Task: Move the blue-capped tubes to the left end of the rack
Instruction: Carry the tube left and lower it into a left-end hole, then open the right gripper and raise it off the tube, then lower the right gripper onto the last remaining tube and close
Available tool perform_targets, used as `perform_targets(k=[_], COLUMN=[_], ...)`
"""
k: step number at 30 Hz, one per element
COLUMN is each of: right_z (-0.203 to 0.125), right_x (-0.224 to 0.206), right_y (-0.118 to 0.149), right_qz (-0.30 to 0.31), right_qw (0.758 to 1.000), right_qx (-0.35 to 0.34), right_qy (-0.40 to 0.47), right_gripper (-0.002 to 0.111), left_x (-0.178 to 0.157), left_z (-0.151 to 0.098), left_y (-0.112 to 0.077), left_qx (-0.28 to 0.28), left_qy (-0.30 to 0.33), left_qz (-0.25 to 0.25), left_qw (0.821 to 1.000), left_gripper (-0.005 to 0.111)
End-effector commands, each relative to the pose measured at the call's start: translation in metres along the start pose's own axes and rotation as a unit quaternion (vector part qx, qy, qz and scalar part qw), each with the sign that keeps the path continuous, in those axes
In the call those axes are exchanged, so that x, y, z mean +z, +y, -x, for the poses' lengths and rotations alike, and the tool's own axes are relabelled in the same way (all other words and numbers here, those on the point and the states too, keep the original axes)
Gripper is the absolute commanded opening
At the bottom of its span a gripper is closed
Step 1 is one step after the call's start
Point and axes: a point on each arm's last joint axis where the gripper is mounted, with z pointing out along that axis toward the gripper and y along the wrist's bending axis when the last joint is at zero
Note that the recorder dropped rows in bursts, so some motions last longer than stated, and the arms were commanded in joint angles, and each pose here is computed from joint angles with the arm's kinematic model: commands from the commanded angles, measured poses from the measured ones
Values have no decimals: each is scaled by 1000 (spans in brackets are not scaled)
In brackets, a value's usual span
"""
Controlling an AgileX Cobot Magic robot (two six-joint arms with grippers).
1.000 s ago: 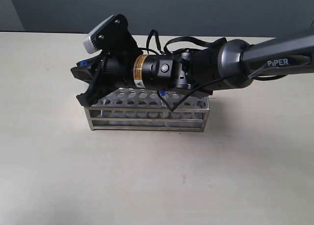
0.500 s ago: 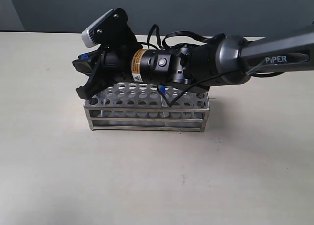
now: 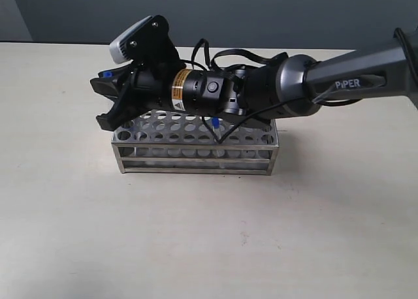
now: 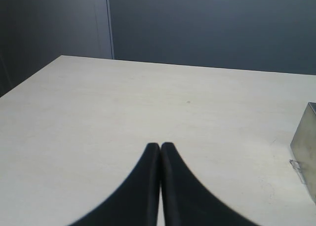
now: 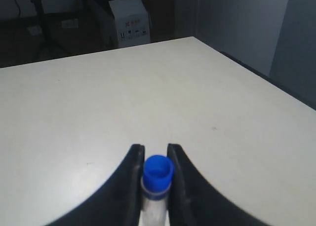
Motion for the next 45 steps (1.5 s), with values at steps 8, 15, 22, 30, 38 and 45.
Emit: perform_targets(k=[8,15,22,30,38,45], right_z=[-7,-11,-16,0,52,27], right_x=[-7,-7,-6,-13,-67,-125], right_y=[-8,-9,-9,-13,-5,-4], right_qz=[-43,-47,-49,-79,-113,-140], right_qw=[996,995,994,993,992,987], right_qx=[-35,-34,-34,-6,-14,19], right_qy=[75,86,96,91,57,77], right_gripper=[0,0,32,46,44,43], left_x=[0,0,0,0,0,0], left_z=[0,0,0,0,0,0], left_y=[0,0,0,0,0,0], left_qx=[-1,-1,-1,-1,-1,-1], left_qy=[-1,-1,-1,-1,-1,-1], left_qz=[-1,-1,-1,-1,-1,-1], left_qw=[1000,1000,1000,1000,1000,1000], left_gripper=[1,1,1,1,1,1])
